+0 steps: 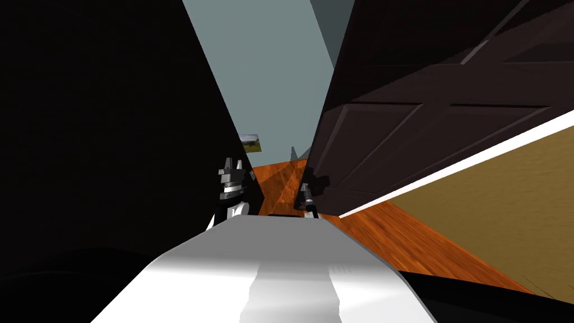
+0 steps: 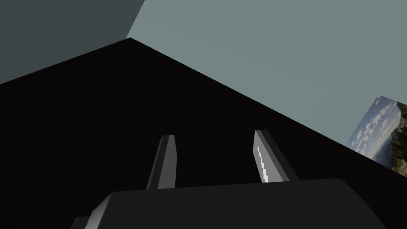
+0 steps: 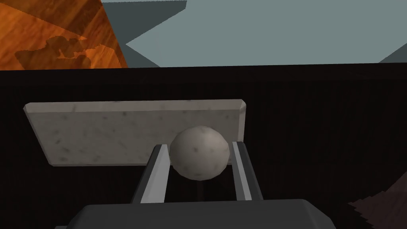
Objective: Push the door open
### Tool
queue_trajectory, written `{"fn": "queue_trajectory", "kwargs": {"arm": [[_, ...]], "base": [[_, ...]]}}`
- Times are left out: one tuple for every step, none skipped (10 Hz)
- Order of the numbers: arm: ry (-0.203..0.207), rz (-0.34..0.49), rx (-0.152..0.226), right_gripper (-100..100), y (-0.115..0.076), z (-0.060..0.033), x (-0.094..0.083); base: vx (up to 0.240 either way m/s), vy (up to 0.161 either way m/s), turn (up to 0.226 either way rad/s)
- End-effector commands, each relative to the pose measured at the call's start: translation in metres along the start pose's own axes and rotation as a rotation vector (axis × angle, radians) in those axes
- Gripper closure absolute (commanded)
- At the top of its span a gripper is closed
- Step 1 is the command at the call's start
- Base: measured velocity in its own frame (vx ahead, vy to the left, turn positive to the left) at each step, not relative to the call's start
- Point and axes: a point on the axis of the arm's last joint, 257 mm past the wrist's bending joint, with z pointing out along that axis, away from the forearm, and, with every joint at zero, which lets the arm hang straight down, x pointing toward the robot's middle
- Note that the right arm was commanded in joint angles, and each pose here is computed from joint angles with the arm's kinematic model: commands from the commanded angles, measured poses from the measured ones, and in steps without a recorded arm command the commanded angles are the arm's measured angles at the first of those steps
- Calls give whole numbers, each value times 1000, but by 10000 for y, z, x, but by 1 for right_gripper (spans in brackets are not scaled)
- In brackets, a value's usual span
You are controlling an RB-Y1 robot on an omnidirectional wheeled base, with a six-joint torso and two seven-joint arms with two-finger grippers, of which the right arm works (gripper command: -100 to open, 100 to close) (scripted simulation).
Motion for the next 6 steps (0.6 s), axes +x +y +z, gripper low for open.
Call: {"fn": "queue_trajectory", "kwargs": {"arm": [[-31, -17, -25, 100, 97, 70, -180], [-44, -22, -26, 100, 104, 76, -235], [-57, -26, -27, 100, 111, 82, -291], [-72, -31, -28, 100, 118, 88, -347], [-58, -39, -23, -100, 104, 96, -195], [-58, -39, -21, -100, 100, 94, -158]], "base": [[219, -22, -42], [190, -27, -59], [199, -14, -121], [201, 0, -121], [-77, 56, -242], [-251, 83, -190]]}}
